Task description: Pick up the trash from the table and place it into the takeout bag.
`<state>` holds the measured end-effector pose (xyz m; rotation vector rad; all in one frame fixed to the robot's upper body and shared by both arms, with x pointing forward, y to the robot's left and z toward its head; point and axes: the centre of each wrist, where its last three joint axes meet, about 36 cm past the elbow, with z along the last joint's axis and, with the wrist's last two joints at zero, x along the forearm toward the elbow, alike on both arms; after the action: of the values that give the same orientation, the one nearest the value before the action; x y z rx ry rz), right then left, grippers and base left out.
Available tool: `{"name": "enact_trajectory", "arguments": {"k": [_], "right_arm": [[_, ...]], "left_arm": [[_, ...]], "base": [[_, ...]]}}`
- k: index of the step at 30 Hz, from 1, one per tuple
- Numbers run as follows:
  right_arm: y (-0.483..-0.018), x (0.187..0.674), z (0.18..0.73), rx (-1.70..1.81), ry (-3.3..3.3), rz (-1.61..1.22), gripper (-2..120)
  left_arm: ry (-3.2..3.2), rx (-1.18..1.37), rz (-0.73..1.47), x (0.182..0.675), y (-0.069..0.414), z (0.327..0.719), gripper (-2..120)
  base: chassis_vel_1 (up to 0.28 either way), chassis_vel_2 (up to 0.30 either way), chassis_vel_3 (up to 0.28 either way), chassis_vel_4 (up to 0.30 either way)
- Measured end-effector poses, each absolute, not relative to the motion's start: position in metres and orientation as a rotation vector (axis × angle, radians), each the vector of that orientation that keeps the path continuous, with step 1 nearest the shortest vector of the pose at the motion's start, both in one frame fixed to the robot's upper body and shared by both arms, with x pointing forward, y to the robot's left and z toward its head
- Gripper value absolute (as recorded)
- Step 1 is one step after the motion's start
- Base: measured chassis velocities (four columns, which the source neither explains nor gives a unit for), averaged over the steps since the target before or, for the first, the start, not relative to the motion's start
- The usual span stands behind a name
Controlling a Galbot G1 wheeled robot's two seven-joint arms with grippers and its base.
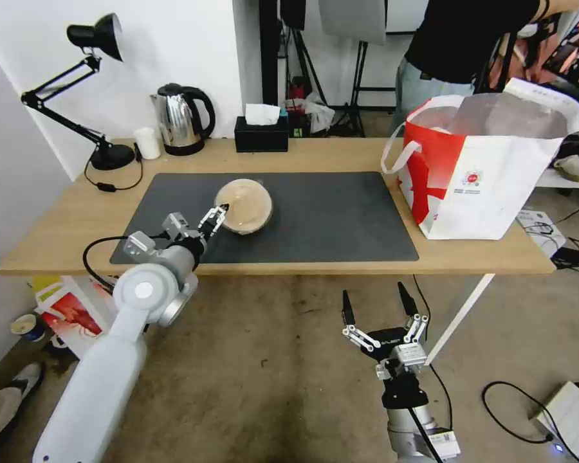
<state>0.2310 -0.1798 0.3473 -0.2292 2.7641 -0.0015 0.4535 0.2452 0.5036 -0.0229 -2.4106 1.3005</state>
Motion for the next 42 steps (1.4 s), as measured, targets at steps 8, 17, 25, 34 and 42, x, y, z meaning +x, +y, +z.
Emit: {"name": "enact_trajectory", "arguments": {"k": [8,17,25,34,42], "right_arm": [[-0.180,0.231,0.347,-0.229,2.764,-0.002,100],[-0.180,0.231,0.347,-0.229,2.764,-0.002,100],[-0.180,0.231,0.347,-0.229,2.764,-0.002,100],[-0.180,0.231,0.347,-0.229,2.764,-0.002,100],[-0.180,0.231,0.347,-0.229,2.764,-0.001,100]], "left_arm": [[-2.404,-0.031,1.295,0.460,0.241,0.508,100],[-2.389,-0.016,1.265,0.470,0.232,0.507,100],[-2.383,0.001,1.244,0.476,0.228,0.506,100],[-2.379,0.004,1.237,0.483,0.225,0.505,100],[-2.372,-0.002,1.237,0.491,0.218,0.503,100]], "base": [[0.000,0.000,0.000,0.000],[0.000,0.000,0.000,0.000],[0.000,0.000,0.000,0.000],[0.000,0.000,0.000,0.000],[0.000,0.000,0.000,0.000]]}}
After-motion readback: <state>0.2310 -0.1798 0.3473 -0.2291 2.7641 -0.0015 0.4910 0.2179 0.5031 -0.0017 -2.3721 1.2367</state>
